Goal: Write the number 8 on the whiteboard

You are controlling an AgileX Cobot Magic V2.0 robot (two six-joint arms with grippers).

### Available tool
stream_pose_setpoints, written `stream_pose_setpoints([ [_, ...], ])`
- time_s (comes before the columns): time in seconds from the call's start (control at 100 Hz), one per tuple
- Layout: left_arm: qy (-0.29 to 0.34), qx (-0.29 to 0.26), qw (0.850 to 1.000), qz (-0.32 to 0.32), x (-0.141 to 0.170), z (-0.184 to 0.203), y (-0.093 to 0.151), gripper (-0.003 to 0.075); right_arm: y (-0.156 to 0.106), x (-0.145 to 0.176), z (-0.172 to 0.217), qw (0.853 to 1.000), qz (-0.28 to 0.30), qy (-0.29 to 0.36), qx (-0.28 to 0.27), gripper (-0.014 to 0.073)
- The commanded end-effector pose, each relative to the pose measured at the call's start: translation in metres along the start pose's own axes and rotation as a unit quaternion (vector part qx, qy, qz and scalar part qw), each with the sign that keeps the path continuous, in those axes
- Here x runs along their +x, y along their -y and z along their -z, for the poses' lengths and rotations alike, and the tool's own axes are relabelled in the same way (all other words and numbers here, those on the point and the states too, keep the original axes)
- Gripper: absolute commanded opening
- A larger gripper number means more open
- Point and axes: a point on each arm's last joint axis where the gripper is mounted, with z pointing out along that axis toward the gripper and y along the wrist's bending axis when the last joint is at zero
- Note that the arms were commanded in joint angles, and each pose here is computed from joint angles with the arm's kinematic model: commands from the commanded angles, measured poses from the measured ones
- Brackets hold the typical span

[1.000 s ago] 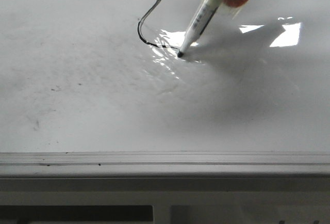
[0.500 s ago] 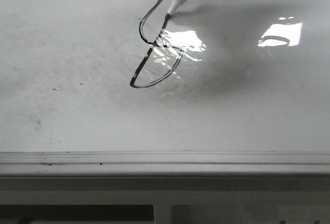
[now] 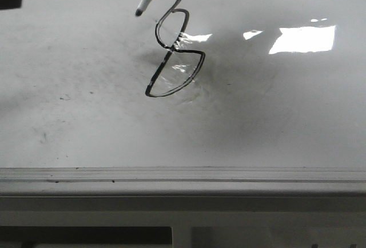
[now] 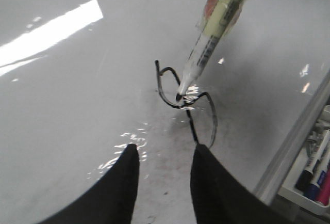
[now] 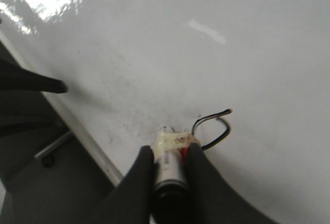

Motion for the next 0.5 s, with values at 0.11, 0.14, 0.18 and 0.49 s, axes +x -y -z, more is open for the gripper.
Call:
stream_pose_setpoints([
  [0.11, 0.064, 0.06, 0.996, 0.009, -0.016, -0.024, 0.017, 0.0232, -0.018, 0.0, -0.015, 0.999, 0.002, -0.013, -0.039, -0.0043],
  [0.14, 0.065, 0.065, 0.996, 0.009, -0.015, -0.027, 0.019, 0.0232, -0.02, 0.001, -0.017, 0.999, 0.001, -0.017, -0.044, -0.0043],
  [0.18, 0.064, 0.07, 0.995, 0.012, -0.014, -0.032, 0.02, 0.0232, -0.022, 0.002, -0.019, 0.999, 0.0, -0.021, -0.049, -0.0043],
  [0.49, 0.053, 0.08, 0.995, 0.019, -0.006, -0.048, 0.024, 0.0232, -0.028, 0.002, -0.02, 0.997, -0.016, -0.023, -0.067, -0.0043],
])
